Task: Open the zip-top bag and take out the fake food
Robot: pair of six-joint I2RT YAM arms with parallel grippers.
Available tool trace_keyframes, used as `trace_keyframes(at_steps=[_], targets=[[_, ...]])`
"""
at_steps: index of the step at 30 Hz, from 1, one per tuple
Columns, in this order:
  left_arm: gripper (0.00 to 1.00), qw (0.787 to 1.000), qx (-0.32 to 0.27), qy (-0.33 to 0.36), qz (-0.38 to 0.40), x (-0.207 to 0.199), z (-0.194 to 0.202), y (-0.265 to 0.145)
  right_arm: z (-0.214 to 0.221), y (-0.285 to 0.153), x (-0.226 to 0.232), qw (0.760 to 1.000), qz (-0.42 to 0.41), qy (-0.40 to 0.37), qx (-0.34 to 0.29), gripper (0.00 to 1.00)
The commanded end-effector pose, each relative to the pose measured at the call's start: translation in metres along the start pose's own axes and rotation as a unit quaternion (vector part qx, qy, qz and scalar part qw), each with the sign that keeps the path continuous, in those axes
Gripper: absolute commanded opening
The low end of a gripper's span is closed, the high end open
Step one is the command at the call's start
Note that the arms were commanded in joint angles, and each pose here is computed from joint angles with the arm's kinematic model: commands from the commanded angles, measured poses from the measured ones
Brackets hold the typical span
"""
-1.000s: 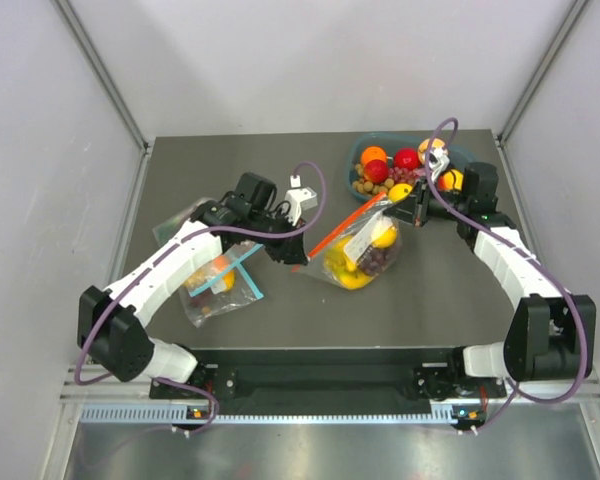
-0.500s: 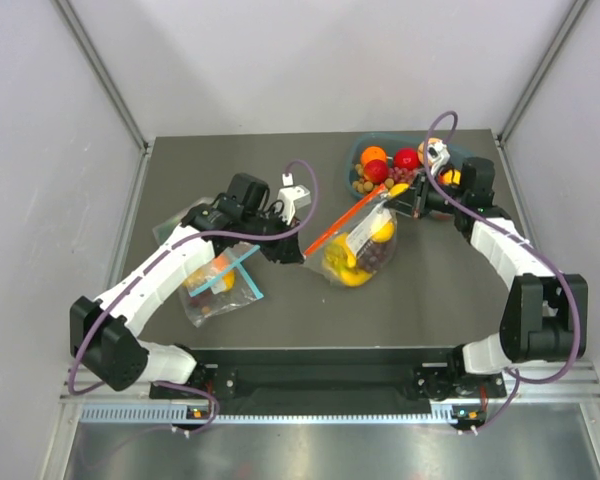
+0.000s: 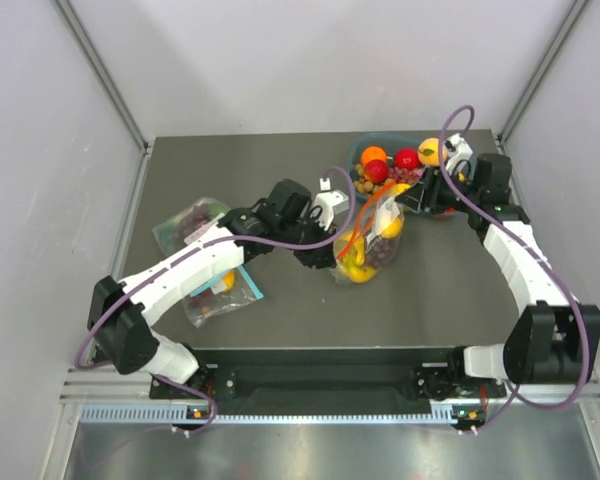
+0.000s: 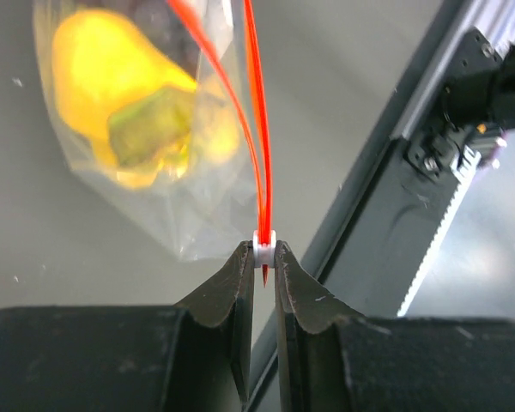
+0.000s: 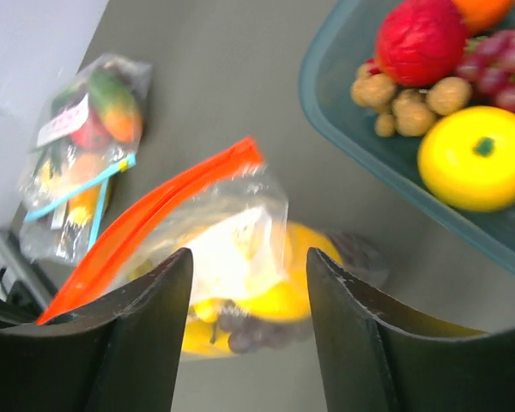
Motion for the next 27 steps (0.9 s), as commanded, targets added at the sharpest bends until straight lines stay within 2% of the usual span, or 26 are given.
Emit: trace_keyframes(at_steps=[1,3,5,12,16,20,27], targets=[[0.00,0.998,-0.063,0.017,-0.026,-0.008,-0.041,0.010,-0.027,-0.037,0.012,0.996,0.079,-0.013,-0.038,0.56],[0.00,0.997,-0.063,0.027,-0.029,-0.016,-0.043,0.016,-0.024,-0.048,0.009,0.992,0.121,0.013,-0.043,0.58],[0.00,0.997,-0.061,0.031,-0.043,-0.017,-0.047,0.022,-0.025,-0.052,0.027,0.990,0.128,0.014,-0.049,0.59],[0.00,0.996,-0.061,0.038,-0.044,-0.031,-0.047,0.029,-0.008,-0.042,0.056,0.988,0.155,0.022,0.009,0.59],[0.00,0.996,-0.064,0.041,-0.045,-0.034,-0.046,0.025,0.011,-0.025,0.057,0.984,0.167,0.037,0.045,0.55],[0.00,0.996,-0.068,0.041,-0.051,-0.035,-0.046,0.020,0.020,-0.022,0.052,0.979,0.191,0.049,0.050,0.53],[0.00,0.996,-0.059,0.054,-0.041,-0.041,-0.038,0.022,0.034,-0.006,0.051,0.981,0.172,0.062,0.060,0.47]])
Point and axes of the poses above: each gripper's point midway between its finger pads, its own y axis out along the fingers, its own x axis along the line the jaws close on, z = x × y, the point moved 2 cm from there along -y, back along the fingers, and after that the axes turned 6 degrees about -y, right-handed, at the moved point
